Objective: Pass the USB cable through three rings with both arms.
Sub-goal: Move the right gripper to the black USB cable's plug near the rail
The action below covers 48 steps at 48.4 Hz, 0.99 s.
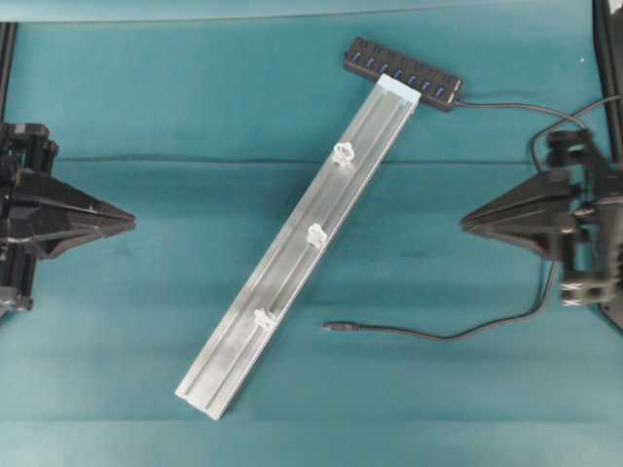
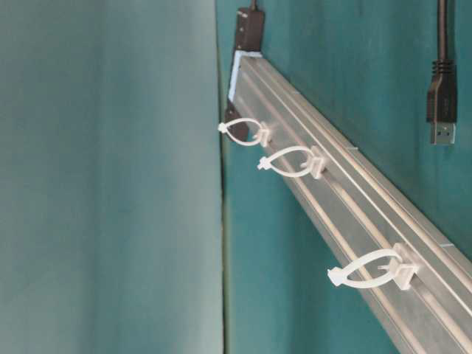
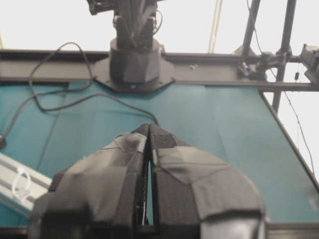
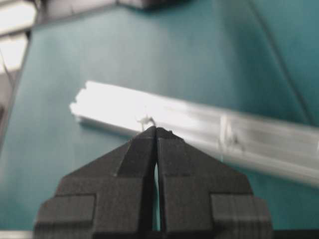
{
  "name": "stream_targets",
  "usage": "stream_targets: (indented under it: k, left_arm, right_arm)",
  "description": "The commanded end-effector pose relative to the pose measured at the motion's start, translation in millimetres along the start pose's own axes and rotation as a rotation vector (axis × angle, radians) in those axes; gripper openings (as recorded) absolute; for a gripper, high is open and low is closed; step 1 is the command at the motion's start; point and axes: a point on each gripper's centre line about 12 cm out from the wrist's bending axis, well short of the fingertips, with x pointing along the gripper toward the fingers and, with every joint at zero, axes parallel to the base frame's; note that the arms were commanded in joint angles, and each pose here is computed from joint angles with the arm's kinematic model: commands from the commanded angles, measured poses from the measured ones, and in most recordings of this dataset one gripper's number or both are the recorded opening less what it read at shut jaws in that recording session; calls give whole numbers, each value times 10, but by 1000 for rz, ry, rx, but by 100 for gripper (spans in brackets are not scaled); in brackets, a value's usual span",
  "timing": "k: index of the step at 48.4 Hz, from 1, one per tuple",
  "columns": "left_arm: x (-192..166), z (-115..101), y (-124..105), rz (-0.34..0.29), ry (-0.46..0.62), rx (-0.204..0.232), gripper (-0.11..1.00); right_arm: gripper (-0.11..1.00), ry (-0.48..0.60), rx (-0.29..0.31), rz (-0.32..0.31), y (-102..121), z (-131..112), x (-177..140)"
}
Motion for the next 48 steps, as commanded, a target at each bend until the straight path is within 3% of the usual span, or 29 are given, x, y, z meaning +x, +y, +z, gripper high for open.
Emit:
stream_targets:
  k: [1, 19, 29, 35, 45, 48]
  left_arm:
    - [30, 109, -7, -3, -29, 6, -1]
    - [52, 157, -4, -2, -38, 11, -1]
    - [60, 177, -8, -3, -41, 11, -1]
    - [61, 185, -8, -3, -44, 11, -1]
    - [62, 173, -5, -2, -40, 11, -1]
    - [60, 177, -8, -3, -41, 11, -1]
  right_arm:
    - [1, 61, 19, -11, 34, 81, 136]
    - [1, 465, 7, -86, 103, -29, 874]
    - [3, 721, -52, -114, 170, -132, 1244]
    - [20, 781, -125, -100, 246, -187, 1407]
    - [77, 824, -189, -122, 209, -292, 1573]
    - [86, 829, -200, -127, 198, -314, 1591]
